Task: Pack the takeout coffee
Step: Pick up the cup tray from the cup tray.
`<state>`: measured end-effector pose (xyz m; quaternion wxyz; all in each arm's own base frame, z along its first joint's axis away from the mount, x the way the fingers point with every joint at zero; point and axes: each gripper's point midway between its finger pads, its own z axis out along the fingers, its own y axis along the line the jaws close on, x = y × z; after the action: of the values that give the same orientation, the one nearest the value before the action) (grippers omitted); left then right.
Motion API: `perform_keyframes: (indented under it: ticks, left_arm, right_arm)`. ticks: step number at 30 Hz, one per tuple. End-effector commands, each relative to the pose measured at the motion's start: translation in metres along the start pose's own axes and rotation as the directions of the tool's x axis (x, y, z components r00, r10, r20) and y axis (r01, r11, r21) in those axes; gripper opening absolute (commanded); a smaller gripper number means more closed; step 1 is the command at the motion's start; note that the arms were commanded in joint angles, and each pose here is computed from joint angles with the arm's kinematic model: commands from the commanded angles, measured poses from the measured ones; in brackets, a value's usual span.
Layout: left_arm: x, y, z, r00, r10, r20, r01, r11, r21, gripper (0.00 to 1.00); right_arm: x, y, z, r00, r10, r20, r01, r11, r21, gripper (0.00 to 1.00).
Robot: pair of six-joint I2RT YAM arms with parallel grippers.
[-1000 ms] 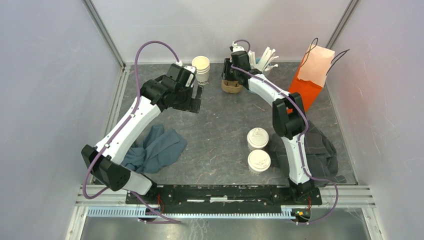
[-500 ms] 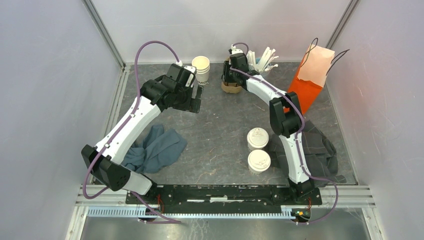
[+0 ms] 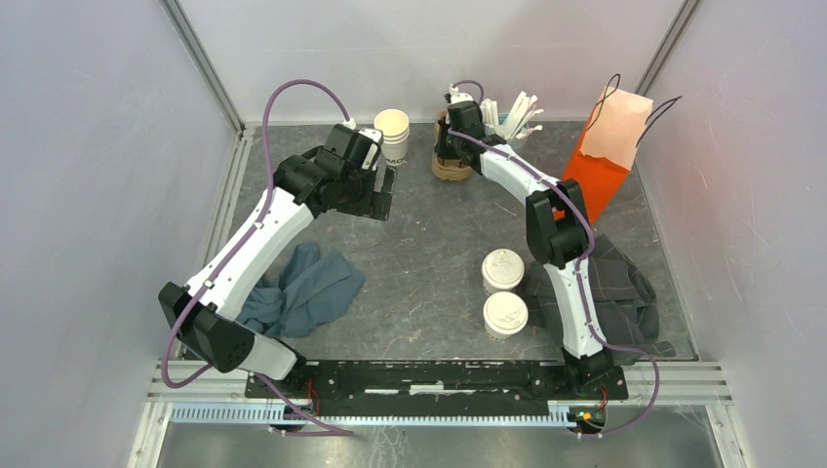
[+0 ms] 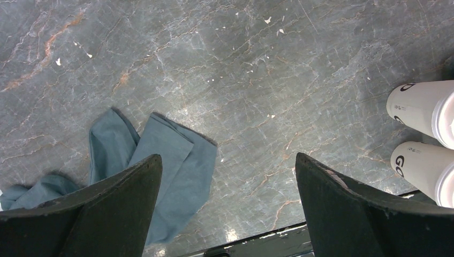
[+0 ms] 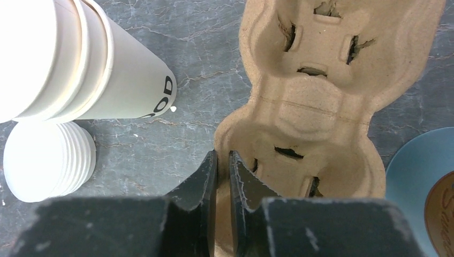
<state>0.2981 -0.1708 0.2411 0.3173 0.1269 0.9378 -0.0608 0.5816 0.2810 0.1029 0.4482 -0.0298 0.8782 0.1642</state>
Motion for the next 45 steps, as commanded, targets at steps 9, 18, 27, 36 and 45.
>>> perform_keyframes:
  ticks: [9,18,27,36,45]
  left_arm:
    - [-0.009,0.000,-0.011,0.999,0.028,0.040,-0.029,0.999,0.021,0.99]
    - [-0.010,-0.002,-0.012,0.999,0.014,0.042,-0.016,0.999,0.033,0.99]
    - [-0.021,0.002,-0.024,0.993,-0.092,0.080,0.092,0.996,0.004,0.98]
    - [-0.054,0.031,-0.073,0.878,-0.467,0.107,0.442,0.875,0.197,0.97]
    - [-0.071,0.011,-0.094,0.730,-0.681,-0.058,0.617,0.620,0.485,0.87]
  right_arm:
    - [-0.058,0.006,-0.049,0.973,-0.203,0.108,0.193,0.976,0.101,0.12]
    - [-0.067,0.022,-0.059,0.915,-0.383,0.128,0.370,0.922,0.111,0.12]
    - [-0.082,0.095,-0.119,0.884,-0.388,0.260,0.447,0.865,-0.227,0.09]
    - [0.003,0.118,-0.234,0.795,-0.555,0.243,0.600,0.664,-0.447,0.09]
    - [0.065,0.138,-0.330,0.702,-0.668,0.249,0.651,0.458,-0.605,0.10]
